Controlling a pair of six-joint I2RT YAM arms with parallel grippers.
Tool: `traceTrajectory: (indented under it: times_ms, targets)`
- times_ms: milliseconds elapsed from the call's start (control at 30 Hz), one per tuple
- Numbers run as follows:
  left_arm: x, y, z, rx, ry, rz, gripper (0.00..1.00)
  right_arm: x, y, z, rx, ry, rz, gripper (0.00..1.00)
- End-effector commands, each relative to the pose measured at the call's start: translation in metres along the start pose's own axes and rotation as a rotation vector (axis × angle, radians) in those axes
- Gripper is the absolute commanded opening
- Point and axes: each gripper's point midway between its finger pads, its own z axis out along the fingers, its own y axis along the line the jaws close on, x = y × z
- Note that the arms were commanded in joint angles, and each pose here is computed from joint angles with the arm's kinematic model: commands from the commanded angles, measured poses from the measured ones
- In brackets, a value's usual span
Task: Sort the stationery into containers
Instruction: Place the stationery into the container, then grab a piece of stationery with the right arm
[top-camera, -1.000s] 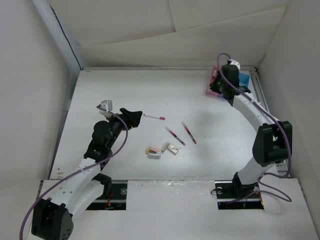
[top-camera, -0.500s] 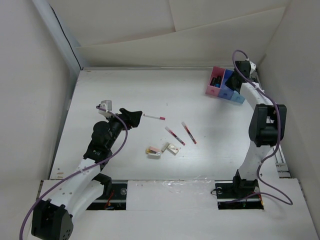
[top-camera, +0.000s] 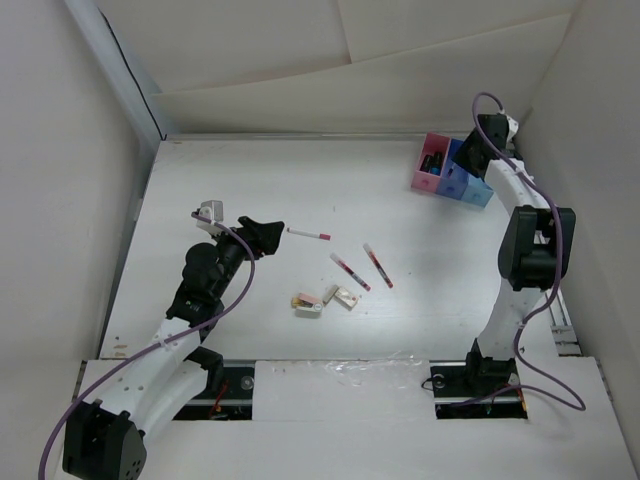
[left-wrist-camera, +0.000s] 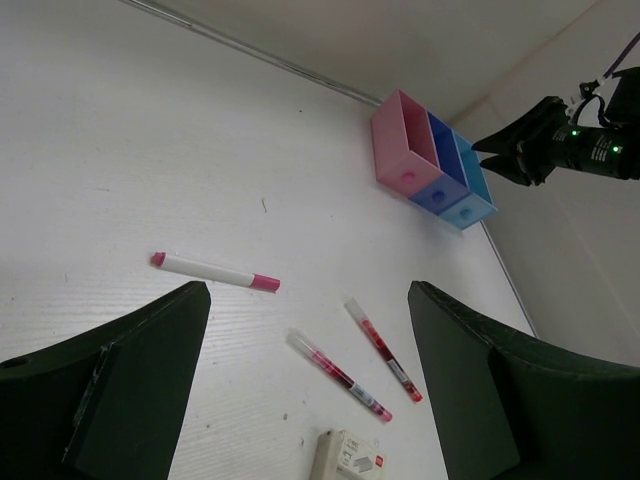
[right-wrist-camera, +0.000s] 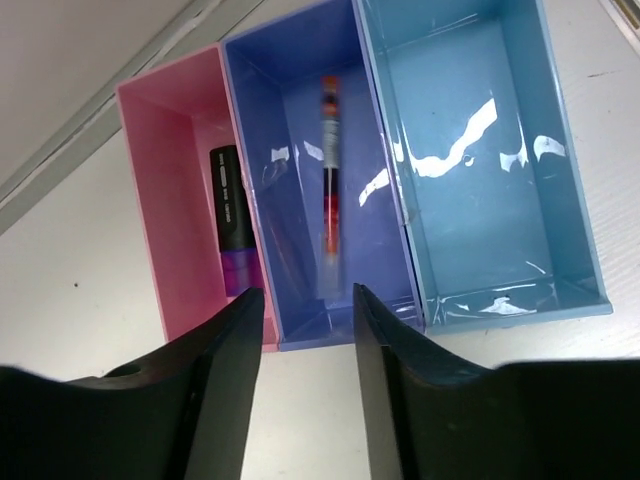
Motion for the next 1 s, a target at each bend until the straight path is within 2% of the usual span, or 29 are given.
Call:
traceTrajectory:
  times_ms: [0, 100, 167, 200, 233, 300, 433, 500, 533, 567, 600, 667, 700, 767, 800, 967]
  targets:
    - [-0.021, -0.018, 0.000, 0.055, -0.061, 0.008, 0.78, -0.020, 0.013, -0.015, -0.049, -0.040, 0.006, 0.48]
    - [-0.020, -0.019, 0.000, 0.062, -0.056, 0.008, 0.78, -0.021, 0.015, -0.030, -0.077, -0.044, 0.008, 0.48]
    - [-0.020, -0.019, 0.000, 0.062, -0.056, 0.008, 0.78, -0.007, 0.036, -0.045, -0.145, -0.027, -0.015, 0.38]
    - [-0.020, -0.019, 0.000, 0.062, -0.056, 0.008, 0.78, 0.019, 0.033, -0.048, -0.147, 0.015, -0.032, 0.32]
    - [-0.020, -0.019, 0.000, 0.062, -0.056, 0.008, 0.78, 0.021, 0.042, -0.067, -0.190, 0.003, -0.040, 0.13]
    - [-0.020, -0.019, 0.000, 0.062, -0.056, 0.008, 0.78, 0.059, 0.071, -0.088, -0.274, 0.033, -0.083, 0.00]
    - [-0.019, -0.020, -0.001, 0.070, -0.050, 0.009, 0.78, 0.148, 0.089, -0.126, -0.329, 0.117, -0.209, 0.00]
    - [-0.019, -0.020, -0.001, 0.070, -0.050, 0.009, 0.78, 0.187, 0.081, -0.141, -0.319, 0.168, -0.288, 0.00]
    - [-0.019, -0.021, -0.001, 0.070, -0.050, 0.000, 0.78, 0.208, 0.084, -0.153, -0.323, 0.187, -0.338, 0.02]
    - [-0.019, -0.021, -0.001, 0.070, -0.050, 0.000, 0.78, 0.223, 0.077, -0.159, -0.312, 0.206, -0.370, 0.09]
    - [-0.019, -0.021, -0.001, 0.070, -0.050, 0.000, 0.78, 0.237, 0.068, -0.163, -0.288, 0.233, -0.406, 0.24]
    - [-0.019, -0.021, -0.001, 0.070, -0.050, 0.000, 0.78, 0.259, 0.062, -0.174, -0.288, 0.270, -0.460, 0.36]
    - [-0.019, -0.021, -0.001, 0.070, -0.050, 0.000, 0.78, 0.264, 0.061, -0.177, -0.290, 0.280, -0.473, 0.47]
    - [-0.019, -0.021, -0.001, 0.070, -0.050, 0.000, 0.78, 0.276, 0.052, -0.176, -0.252, 0.308, -0.512, 0.56]
    - [-0.019, -0.021, -0.001, 0.070, -0.050, 0.000, 0.78, 0.286, 0.047, -0.173, -0.231, 0.327, -0.539, 0.59]
    - [-0.022, -0.023, -0.002, 0.075, -0.057, 0.000, 0.78, 0.305, 0.044, -0.164, -0.200, 0.361, -0.582, 0.60]
